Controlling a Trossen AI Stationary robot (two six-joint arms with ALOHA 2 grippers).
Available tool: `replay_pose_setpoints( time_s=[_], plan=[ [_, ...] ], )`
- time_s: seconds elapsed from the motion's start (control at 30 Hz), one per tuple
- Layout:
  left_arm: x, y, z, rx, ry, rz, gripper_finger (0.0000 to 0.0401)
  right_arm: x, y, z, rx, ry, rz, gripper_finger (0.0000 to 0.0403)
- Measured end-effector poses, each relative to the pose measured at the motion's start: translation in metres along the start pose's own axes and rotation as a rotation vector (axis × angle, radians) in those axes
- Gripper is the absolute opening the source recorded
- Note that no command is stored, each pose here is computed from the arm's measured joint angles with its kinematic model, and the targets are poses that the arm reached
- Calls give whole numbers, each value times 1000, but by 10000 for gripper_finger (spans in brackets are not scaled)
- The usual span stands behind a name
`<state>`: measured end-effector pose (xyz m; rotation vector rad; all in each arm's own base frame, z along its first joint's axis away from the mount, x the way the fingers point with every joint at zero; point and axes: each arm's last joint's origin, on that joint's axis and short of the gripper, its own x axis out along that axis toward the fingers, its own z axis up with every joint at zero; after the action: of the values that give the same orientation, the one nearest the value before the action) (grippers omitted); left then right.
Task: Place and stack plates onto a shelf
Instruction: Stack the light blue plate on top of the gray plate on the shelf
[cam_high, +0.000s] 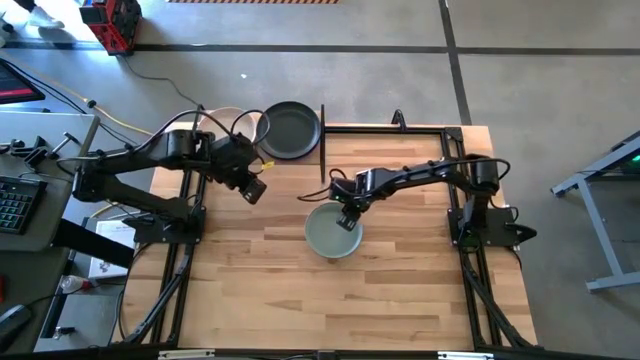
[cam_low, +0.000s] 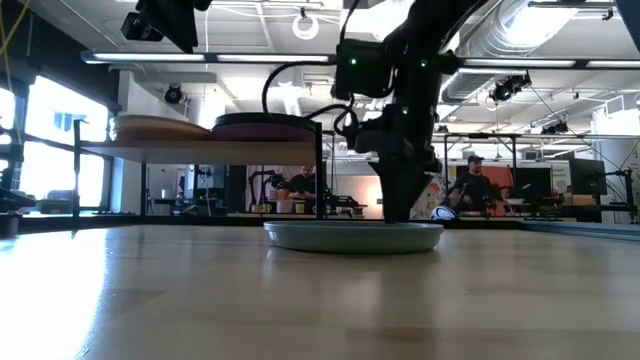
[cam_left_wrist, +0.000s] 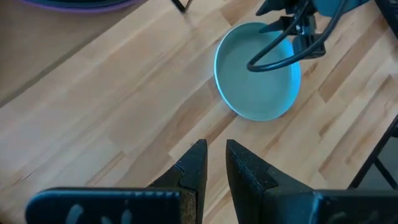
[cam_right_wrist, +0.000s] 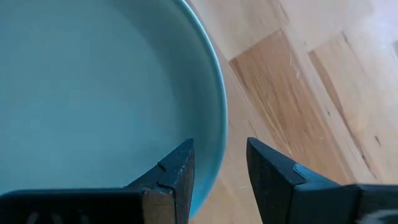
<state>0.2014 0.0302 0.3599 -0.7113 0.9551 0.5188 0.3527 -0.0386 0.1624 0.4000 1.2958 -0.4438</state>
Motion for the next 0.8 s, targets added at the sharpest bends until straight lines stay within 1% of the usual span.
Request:
replay_pose_setpoints(
  time_s=[0.3,0.47,0.57,0.73,0.8],
  plan=[
    [0,-1,-1,9,-18,20,47,17,0,-2,-2,48,-22,124],
    [0,-1,0,9,-26,29,46,19,1,-2,-2,53,-20,120],
    [0,0,0,9,-33,37,47,19,0,-2,-1,56,-15,97],
    [0,0,0,9,-34,39,47,19,1,-2,-1,67,3,16],
    [0,0,0,9,-34,39,46,18,1,-2,-3,77,24,10]
  ],
)
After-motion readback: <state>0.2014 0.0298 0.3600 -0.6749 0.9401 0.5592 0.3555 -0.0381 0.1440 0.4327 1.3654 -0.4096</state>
